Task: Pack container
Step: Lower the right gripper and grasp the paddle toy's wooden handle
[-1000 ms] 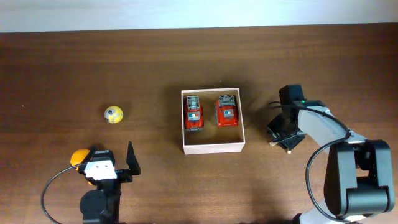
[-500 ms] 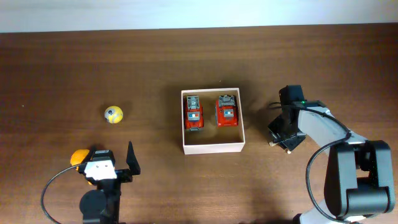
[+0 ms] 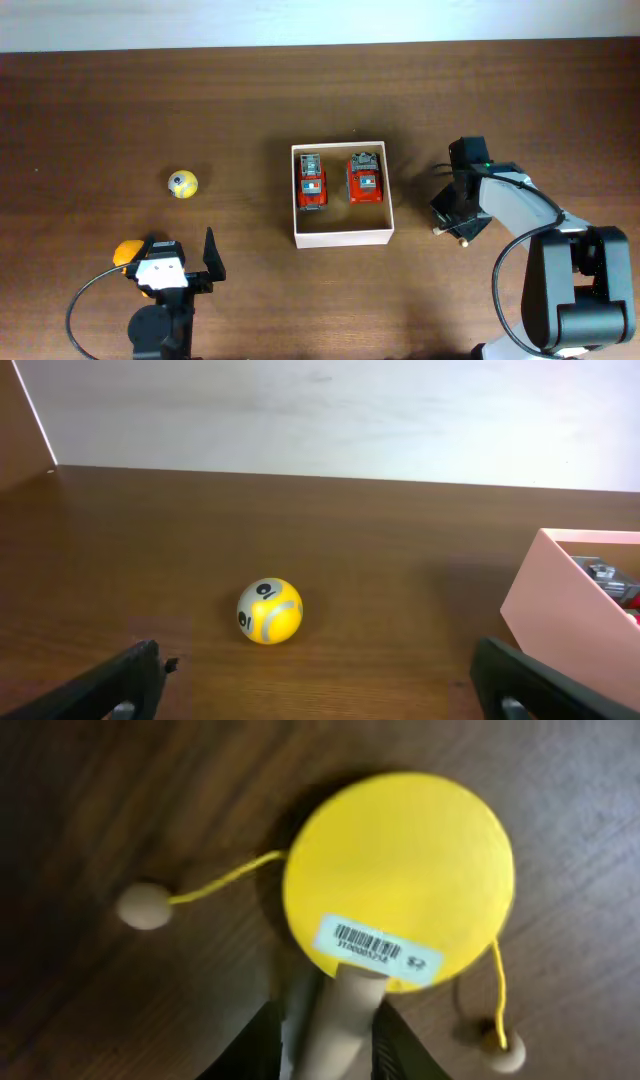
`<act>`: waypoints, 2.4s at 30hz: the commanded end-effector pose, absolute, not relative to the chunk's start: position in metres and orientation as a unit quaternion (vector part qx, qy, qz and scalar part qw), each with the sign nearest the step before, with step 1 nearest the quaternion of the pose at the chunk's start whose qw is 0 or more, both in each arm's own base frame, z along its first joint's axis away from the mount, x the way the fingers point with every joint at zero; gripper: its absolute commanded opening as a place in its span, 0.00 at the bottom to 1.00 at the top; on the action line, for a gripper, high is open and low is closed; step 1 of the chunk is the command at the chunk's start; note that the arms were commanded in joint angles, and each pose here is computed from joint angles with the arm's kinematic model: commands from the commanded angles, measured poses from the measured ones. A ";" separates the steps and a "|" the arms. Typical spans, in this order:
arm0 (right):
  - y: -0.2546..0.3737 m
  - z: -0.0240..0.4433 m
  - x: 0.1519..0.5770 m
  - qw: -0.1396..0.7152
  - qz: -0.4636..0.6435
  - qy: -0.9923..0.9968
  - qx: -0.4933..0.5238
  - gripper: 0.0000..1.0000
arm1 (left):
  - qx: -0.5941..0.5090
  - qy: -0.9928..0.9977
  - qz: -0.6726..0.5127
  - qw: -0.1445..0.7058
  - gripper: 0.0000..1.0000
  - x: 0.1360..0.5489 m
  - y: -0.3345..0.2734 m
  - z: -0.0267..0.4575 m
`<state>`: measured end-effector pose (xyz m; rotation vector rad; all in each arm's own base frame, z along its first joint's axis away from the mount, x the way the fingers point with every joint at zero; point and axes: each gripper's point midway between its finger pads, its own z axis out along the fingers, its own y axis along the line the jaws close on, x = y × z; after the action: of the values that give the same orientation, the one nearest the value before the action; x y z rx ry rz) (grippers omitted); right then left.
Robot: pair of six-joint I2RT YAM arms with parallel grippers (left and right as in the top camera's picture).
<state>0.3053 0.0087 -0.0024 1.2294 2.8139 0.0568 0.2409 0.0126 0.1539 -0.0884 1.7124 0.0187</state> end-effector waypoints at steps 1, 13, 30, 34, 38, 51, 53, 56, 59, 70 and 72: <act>0.002 -0.013 0.302 0.037 0.002 0.930 0.365 0.25 | -0.027 0.755 0.009 0.655 0.99 0.241 0.010 0.152; 0.002 -0.013 0.307 0.046 0.004 0.944 0.326 0.25 | -0.027 0.755 0.009 0.655 0.99 0.241 0.010 0.152; 0.003 -0.013 0.307 0.046 0.003 0.967 0.251 0.19 | -0.027 0.755 0.009 0.655 0.99 0.241 0.010 0.152; 0.004 -0.013 0.306 0.044 0.005 0.975 0.217 0.18 | -0.027 0.755 0.009 0.655 0.99 0.241 0.010 0.152; 0.004 -0.013 0.304 0.041 0.002 0.980 0.193 0.19 | -0.027 0.755 0.009 0.655 0.99 0.241 0.010 0.152; 0.004 -0.013 0.304 0.039 0.000 0.990 0.133 0.15 | -0.027 0.755 0.009 0.655 0.99 0.241 0.010 0.152; 0.004 -0.013 0.304 0.039 0.000 0.990 0.134 0.15 | -0.027 0.755 0.009 0.655 0.99 0.241 0.010 0.152; 0.004 -0.013 0.304 0.040 0.000 0.990 0.134 0.15 | -0.027 0.755 0.009 0.655 0.99 0.241 0.010 0.152; 0.004 -0.011 0.307 0.043 0.001 0.990 0.134 0.15 | -0.027 0.755 0.009 0.655 0.99 0.241 0.010 0.152; 0.004 0.022 0.338 0.071 0.005 0.989 0.134 0.13 | -0.027 0.755 0.009 0.655 0.99 0.241 0.010 0.152; 0.004 0.028 0.344 0.077 0.005 0.988 0.133 0.13 | -0.027 0.755 0.009 0.655 0.99 0.241 0.010 0.152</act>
<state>0.3296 0.0062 0.0179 0.3964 2.9942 0.0083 0.2409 0.0126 0.1539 -0.0884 1.7124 0.0187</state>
